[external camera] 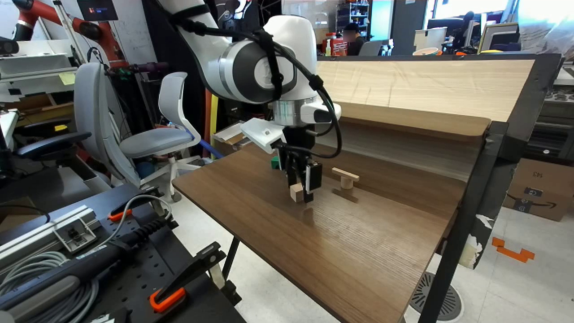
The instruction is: Put the wooden block on the right side of the table on top of the stacked blocks
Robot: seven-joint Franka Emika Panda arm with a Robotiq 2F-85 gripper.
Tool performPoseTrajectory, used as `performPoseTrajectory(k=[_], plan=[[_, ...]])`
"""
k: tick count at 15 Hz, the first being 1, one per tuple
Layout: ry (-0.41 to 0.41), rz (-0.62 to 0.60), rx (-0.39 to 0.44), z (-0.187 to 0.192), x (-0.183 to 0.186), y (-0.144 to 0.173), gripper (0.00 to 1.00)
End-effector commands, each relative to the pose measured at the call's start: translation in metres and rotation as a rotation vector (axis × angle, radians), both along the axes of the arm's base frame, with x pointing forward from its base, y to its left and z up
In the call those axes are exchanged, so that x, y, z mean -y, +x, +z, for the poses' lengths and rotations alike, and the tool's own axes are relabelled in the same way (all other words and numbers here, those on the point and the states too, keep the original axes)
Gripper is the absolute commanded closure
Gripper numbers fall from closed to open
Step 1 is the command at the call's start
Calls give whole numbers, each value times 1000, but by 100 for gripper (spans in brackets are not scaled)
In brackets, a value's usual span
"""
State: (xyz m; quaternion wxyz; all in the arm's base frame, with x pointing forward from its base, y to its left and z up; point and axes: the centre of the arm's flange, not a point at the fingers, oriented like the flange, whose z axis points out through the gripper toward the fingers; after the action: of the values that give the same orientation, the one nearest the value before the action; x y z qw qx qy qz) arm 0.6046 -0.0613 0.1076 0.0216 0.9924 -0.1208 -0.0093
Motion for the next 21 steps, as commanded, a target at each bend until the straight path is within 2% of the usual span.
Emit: performPoseTrajectory(k=[1, 5, 10, 17, 21], plan=[[26, 1, 33, -5, 1, 6, 63], [36, 1, 43, 10, -3, 2, 91], [51, 11, 67, 41, -12, 2, 91], [74, -5, 127, 93, -34, 16, 91], [80, -4, 155, 110, -47, 21, 91]])
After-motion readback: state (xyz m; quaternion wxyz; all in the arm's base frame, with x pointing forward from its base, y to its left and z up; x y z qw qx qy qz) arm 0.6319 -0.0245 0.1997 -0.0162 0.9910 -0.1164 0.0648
